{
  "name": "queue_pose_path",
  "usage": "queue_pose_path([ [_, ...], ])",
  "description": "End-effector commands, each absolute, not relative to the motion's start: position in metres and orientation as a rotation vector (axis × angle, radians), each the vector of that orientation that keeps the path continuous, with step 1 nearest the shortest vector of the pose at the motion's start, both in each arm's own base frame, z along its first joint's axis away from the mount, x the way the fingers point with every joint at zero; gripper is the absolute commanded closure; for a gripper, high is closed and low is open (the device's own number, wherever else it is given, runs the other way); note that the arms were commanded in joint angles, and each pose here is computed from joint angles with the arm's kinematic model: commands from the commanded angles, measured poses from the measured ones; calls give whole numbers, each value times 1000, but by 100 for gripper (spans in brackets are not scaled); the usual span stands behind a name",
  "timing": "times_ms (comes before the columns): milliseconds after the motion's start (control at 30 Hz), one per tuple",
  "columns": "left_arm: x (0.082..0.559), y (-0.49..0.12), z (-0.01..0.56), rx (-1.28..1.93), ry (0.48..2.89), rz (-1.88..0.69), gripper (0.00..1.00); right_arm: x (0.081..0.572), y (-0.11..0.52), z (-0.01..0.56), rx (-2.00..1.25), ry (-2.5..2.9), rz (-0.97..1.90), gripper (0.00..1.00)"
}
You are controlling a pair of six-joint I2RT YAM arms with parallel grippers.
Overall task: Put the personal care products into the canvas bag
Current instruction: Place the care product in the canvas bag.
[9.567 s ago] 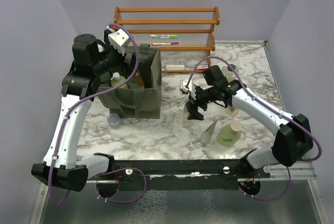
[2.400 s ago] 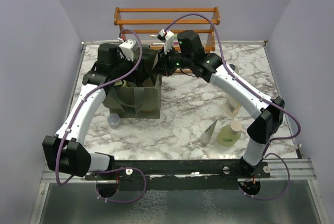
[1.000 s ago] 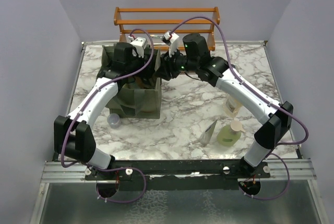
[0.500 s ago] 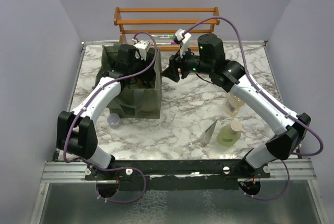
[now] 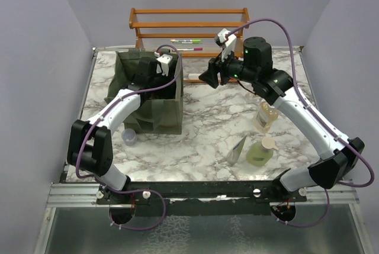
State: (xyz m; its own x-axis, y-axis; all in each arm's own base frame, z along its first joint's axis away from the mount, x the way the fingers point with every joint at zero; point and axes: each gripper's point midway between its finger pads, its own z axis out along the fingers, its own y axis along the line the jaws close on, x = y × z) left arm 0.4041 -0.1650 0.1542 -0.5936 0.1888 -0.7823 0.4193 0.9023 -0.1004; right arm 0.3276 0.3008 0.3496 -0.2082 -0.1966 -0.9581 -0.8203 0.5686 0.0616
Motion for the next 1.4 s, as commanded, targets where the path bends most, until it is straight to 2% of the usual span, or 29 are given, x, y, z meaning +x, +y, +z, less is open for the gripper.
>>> queue_pose_path([
  [0,430,-157,181,408,2088,-274,86,328,281,371,-830,1644,672,44],
  [267,429,-159,180,401,2091,-287,68,329,259,370,-849,1629,582,42],
  [633,423,-159,197,380,2055,-309,36,331,235,363,-854,1635,495,36],
  [933,415,-156,213,377,2008,-319,14,331,225,355,-868,1645,483,32],
  [1233,410,-156,227,378,1977,-327,1,332,207,344,-845,1668,468,21],
  [1367,406,-154,238,379,1954,-327,1,333,198,344,-831,1674,467,14],
])
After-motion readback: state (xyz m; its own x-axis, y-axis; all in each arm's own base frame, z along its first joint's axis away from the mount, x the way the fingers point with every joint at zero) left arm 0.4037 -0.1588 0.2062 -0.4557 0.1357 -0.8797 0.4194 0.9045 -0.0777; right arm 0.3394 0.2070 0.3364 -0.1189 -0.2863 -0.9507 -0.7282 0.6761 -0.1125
